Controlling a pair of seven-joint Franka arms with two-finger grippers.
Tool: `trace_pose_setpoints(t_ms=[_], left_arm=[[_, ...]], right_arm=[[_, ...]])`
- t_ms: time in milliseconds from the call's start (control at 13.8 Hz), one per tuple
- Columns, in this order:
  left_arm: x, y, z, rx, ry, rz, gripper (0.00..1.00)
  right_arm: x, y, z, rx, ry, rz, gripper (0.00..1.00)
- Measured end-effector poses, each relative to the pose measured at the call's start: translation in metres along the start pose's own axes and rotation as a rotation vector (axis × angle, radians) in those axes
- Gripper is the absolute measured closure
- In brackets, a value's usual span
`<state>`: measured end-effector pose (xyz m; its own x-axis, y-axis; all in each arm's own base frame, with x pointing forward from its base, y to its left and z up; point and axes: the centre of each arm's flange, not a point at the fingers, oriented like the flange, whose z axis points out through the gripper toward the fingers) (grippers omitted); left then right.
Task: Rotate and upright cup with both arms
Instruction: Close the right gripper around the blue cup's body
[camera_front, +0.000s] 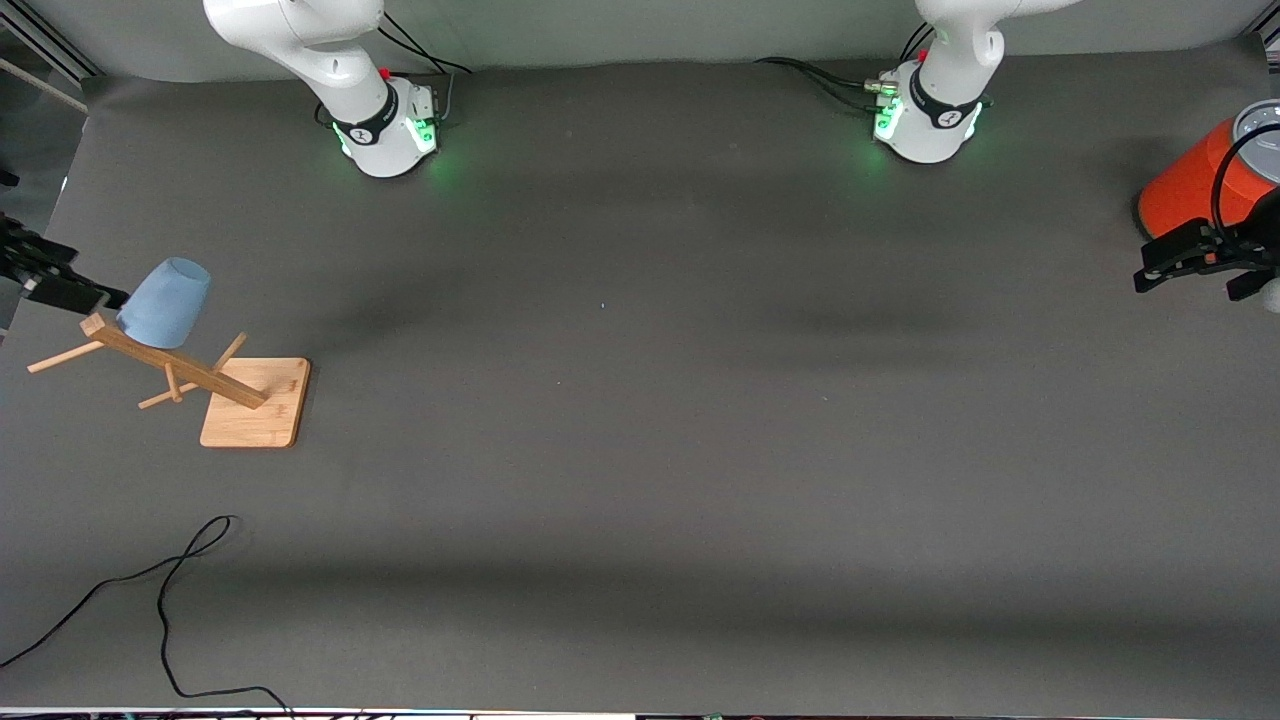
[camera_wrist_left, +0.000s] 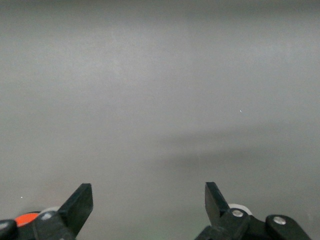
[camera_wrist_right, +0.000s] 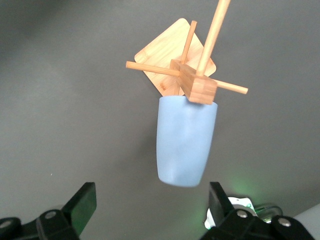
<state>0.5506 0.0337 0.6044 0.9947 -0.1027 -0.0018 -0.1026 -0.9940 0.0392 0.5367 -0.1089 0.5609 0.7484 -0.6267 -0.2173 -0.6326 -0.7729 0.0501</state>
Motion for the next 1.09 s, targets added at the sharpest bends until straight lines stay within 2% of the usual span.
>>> trace_pose_setpoints(t_ms=[651, 1085], left_arm=[[0.001, 0.004, 0.000, 0.001, 0.002, 0.008, 0.00], [0.001, 0.005, 0.000, 0.001, 0.004, 0.009, 0.00]], right_arm=[[0.007, 0.005, 0.079, -0.053, -0.099, 0.081, 0.00], [0.010, 0.009, 0.104, -0.063, -0.117, 0.102, 0.03]])
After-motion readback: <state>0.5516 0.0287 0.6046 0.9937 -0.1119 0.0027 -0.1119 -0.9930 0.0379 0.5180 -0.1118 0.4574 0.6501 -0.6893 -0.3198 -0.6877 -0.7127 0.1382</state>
